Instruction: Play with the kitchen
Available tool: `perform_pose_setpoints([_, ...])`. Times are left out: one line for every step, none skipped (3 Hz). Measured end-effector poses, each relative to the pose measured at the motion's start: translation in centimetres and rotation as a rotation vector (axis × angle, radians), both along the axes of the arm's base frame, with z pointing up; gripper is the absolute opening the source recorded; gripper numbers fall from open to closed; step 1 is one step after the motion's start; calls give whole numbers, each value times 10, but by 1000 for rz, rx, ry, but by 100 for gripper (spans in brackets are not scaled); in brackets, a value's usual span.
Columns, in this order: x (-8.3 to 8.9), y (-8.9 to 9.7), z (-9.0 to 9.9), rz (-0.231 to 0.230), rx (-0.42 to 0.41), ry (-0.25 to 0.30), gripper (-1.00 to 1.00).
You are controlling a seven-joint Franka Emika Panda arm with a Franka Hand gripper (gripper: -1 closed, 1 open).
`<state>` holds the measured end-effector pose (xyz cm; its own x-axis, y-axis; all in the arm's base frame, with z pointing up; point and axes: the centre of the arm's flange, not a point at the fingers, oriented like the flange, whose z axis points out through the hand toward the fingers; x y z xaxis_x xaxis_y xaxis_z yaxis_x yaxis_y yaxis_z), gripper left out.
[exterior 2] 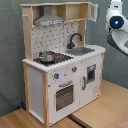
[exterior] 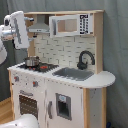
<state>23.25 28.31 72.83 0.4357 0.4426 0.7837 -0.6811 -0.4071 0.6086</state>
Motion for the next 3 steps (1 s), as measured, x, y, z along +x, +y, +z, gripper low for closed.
perform_pose_setpoints([27,-54,-5,-125,69,18,100])
perform_pose_setpoints([54,-77,-6,-192,47,34,100])
perform_pose_setpoints([86,-88,-17,-219,2,66,100])
